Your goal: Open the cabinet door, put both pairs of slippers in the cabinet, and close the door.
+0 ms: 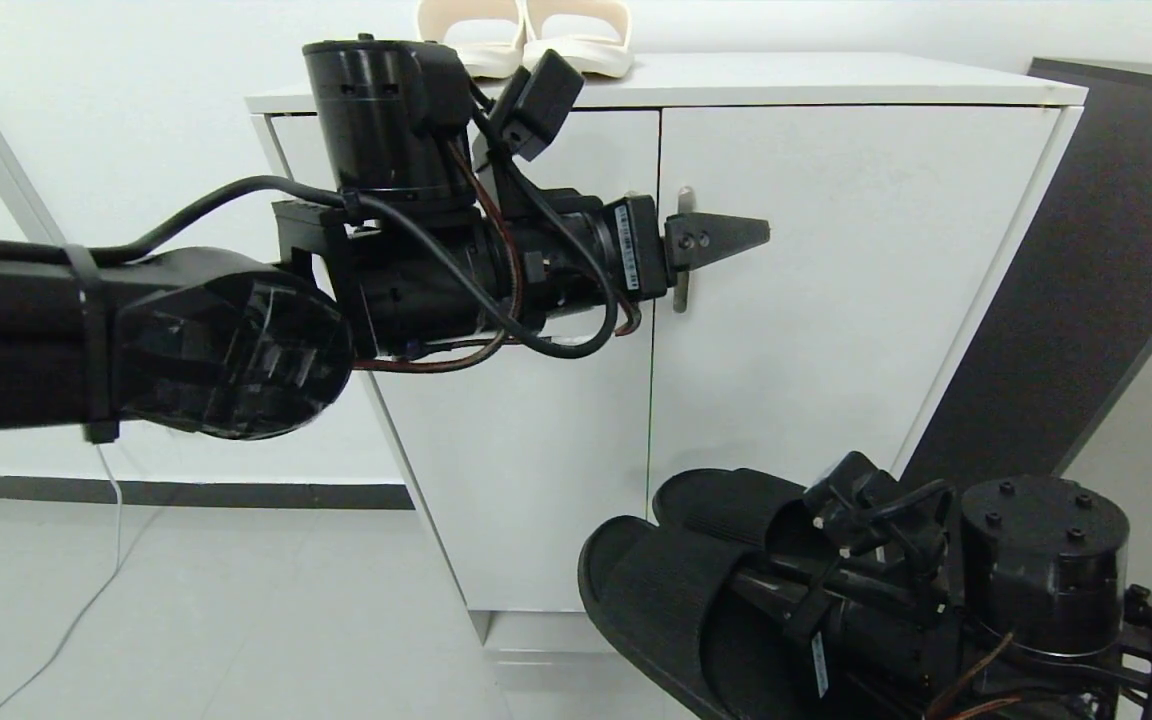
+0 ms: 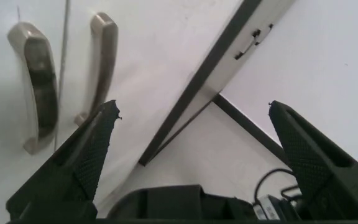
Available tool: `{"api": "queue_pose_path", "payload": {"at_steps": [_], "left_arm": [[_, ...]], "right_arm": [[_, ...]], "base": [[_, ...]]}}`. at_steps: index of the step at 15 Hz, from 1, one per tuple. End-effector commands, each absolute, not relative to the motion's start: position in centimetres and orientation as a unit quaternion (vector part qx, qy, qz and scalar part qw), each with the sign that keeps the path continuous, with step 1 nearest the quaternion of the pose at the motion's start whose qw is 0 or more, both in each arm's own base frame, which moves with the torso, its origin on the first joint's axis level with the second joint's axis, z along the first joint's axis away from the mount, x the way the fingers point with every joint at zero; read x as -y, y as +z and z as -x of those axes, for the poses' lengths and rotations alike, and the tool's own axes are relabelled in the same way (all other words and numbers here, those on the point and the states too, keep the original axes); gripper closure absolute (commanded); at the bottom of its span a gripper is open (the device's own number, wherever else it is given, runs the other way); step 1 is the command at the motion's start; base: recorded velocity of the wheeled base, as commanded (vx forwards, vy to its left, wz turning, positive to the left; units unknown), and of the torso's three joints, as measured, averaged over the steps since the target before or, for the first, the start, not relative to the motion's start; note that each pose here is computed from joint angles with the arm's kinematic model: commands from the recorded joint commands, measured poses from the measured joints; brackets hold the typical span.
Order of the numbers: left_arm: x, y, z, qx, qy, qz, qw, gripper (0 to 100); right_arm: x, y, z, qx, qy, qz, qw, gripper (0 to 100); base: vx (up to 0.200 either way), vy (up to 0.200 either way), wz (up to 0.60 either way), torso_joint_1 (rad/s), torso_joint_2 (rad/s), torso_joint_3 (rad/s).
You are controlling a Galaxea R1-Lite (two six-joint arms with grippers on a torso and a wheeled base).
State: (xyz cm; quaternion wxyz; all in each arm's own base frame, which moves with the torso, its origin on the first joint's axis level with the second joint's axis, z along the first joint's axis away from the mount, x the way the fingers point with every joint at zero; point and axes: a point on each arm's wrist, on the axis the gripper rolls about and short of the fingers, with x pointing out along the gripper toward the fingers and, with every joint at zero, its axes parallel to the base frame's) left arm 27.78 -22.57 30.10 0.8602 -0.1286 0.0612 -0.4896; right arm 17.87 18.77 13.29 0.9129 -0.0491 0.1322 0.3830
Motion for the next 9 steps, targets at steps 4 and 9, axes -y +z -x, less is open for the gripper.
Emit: {"api": "queue_pose_path", "payload": {"at_steps": [4, 9], "left_arm": [[23.2, 29.6, -30.0, -0.059, -0.47, 0.13, 0.871, 0], [24.1, 29.2, -31.5, -0.056, -0.463, 0.131, 0.875, 0]], "right_arm": [[-18.8, 13.3, -17.9, -0.133, 0.383, 0.049, 0.913, 100], [-18.8, 13.2, -17.8, -0.133, 0.383, 0.049, 0.913, 100]], "base": [[0.0, 0.0, 0.0, 0.0, 0.0, 0.0], [0.0, 0.0, 0.0, 0.0, 0.0, 0.0]]}}
